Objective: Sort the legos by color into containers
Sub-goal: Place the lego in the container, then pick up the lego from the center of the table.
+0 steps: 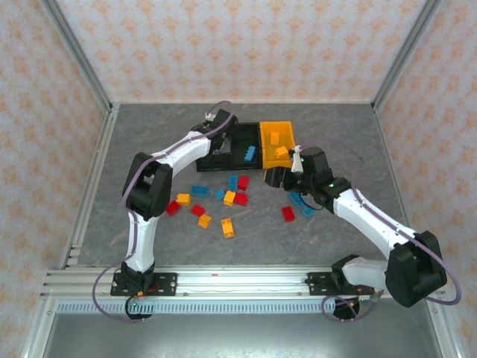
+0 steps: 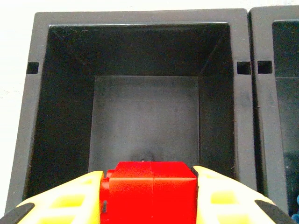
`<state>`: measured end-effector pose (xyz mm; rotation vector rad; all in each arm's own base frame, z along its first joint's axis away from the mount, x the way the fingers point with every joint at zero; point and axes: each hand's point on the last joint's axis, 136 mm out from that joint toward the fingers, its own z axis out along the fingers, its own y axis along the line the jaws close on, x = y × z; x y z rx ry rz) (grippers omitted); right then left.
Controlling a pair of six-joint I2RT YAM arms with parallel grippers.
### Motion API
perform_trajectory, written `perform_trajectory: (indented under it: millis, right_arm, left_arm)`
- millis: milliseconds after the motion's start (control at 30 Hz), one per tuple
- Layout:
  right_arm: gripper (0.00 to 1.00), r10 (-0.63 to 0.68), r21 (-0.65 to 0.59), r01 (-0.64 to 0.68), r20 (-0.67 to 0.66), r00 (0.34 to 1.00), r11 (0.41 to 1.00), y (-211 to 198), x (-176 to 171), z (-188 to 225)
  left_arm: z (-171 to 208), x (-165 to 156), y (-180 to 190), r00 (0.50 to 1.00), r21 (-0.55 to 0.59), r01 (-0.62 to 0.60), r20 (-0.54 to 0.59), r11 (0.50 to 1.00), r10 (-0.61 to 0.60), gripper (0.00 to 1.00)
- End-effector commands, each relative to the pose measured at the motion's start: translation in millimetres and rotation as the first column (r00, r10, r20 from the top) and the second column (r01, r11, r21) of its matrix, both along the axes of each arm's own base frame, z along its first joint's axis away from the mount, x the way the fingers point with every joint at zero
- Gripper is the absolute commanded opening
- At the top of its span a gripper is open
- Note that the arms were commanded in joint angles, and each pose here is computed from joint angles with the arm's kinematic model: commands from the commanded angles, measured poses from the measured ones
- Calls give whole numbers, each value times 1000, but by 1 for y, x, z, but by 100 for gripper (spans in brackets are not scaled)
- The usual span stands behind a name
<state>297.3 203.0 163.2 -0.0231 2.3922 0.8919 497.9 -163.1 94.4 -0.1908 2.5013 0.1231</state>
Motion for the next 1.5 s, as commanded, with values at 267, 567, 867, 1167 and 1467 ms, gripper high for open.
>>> perform_trajectory:
  millis: [267,567,867,1167,1467]
  right_arm:
    - [67,-19,-19,19,4,1000,1000,-3,0,-2]
    - [67,-19,-35,20,14,1000,999,-4,3,2]
    - [68,-18,-35,19,24,1000,999,-3,7,7]
    - [73,80,-6,-80,59,995,997,25,1,16]
    - [73,-5,-169,4,-7,1000,986,14,10,-15]
  left_arm:
    - [8,1,9,1000,25,-14,8,1000,14,42]
    - [27,-5,8,999,-9,-13,33,1000,13,67]
    - [89,-43,10,990,-100,18,139,995,-4,69]
    - [77,-145,61,989,-145,-47,136,988,67,70]
    - [34,-213,76,991,-278,-93,70,956,117,71]
